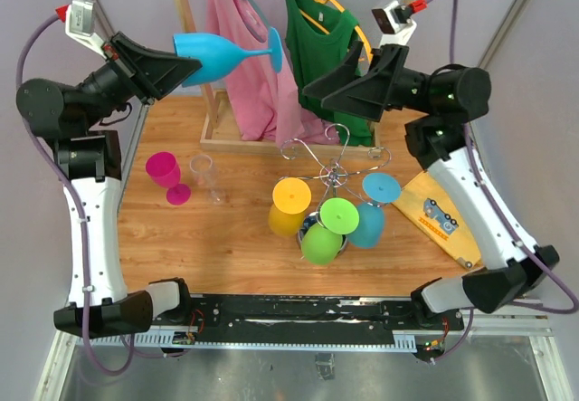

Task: Take the wine glass off the wine glass rack
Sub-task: Place the wine glass at the center of the board.

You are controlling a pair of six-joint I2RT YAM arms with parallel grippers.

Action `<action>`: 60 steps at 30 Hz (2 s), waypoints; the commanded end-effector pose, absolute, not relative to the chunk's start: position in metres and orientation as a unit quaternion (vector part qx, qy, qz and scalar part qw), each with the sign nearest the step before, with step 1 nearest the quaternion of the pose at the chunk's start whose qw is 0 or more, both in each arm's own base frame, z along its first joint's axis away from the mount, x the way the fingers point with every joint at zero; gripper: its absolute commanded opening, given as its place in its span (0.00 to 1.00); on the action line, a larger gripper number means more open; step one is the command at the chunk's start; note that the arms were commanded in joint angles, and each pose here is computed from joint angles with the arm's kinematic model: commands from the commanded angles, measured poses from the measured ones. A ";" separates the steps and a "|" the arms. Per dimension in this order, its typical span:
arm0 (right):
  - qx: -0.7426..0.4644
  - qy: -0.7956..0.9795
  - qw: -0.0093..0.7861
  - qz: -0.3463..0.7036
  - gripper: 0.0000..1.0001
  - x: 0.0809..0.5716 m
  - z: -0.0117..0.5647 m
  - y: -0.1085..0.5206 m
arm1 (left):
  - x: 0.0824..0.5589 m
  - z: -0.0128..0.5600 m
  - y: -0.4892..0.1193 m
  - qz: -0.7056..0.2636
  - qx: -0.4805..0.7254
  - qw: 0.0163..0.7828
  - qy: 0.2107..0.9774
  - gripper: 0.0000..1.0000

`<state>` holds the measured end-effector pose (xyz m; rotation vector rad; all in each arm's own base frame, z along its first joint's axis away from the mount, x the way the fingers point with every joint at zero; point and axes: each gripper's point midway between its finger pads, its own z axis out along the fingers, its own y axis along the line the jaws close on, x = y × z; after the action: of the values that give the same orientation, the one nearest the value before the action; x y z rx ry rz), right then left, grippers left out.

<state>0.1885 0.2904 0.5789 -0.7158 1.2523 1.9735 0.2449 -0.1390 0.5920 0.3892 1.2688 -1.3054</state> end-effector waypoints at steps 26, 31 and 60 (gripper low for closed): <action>-0.110 0.700 0.449 0.545 0.99 0.257 0.494 0.210 | 0.316 0.353 -0.137 -0.204 0.177 0.489 0.829 0.00; -0.076 0.716 0.456 0.524 0.98 0.263 0.479 0.194 | 0.314 0.305 -0.148 -0.146 0.225 0.447 0.853 0.00; -0.053 0.726 0.474 0.495 0.99 0.247 0.468 0.173 | 0.321 0.182 -0.173 -0.126 0.281 0.285 0.908 0.00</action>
<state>0.2480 0.1803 0.4668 -0.1260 1.7946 1.2357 0.3193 -0.1600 0.1851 0.7441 2.4331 -0.2970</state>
